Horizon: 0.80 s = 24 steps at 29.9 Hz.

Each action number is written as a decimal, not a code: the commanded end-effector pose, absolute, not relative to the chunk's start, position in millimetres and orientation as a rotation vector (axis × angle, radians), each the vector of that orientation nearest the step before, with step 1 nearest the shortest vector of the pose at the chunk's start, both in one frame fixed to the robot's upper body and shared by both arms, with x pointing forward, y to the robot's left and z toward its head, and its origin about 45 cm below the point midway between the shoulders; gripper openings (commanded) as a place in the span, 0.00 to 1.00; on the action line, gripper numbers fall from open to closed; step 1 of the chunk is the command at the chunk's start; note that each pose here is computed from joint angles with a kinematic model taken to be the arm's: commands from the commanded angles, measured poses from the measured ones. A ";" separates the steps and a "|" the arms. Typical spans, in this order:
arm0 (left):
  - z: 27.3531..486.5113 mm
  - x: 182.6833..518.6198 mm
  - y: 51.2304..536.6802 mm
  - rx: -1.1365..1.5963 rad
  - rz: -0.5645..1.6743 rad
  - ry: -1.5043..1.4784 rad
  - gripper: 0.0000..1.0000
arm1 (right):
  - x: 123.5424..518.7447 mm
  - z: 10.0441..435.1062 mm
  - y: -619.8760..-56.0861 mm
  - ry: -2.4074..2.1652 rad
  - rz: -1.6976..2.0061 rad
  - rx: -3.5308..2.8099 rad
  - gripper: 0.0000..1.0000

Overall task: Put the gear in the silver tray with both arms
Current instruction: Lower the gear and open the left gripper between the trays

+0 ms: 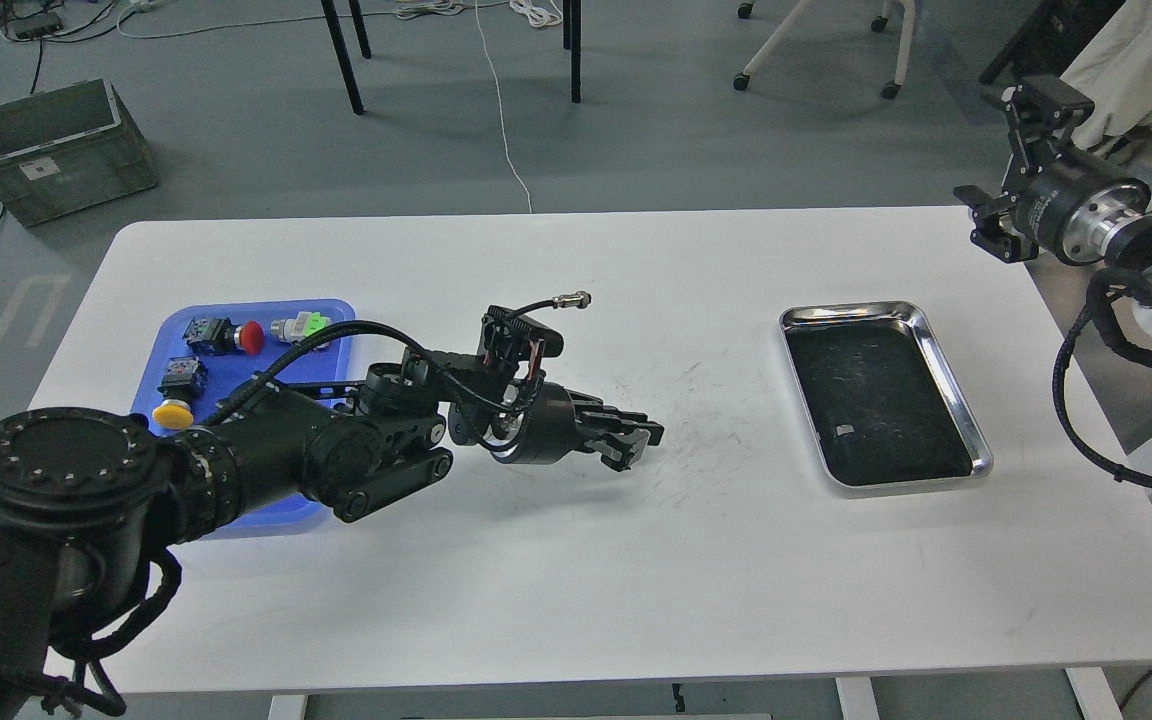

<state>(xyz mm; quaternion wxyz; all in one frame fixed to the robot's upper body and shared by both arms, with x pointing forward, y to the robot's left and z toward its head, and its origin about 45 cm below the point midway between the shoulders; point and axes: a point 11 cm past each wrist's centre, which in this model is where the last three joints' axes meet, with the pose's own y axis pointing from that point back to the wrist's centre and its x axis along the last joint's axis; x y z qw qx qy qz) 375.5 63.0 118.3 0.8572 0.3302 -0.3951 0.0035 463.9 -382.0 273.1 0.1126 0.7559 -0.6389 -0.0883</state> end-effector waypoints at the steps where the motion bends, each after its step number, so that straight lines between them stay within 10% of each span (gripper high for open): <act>1: 118.5 375.5 62.9 0.691 0.013 -0.822 0.20 | 462.7 271.1 -380.0 -1.861 -0.264 2.223 0.99; 24: 118.3 374.7 62.4 0.685 0.018 -0.799 0.35 | 455.4 265.6 -391.9 -1.816 -0.234 2.174 0.99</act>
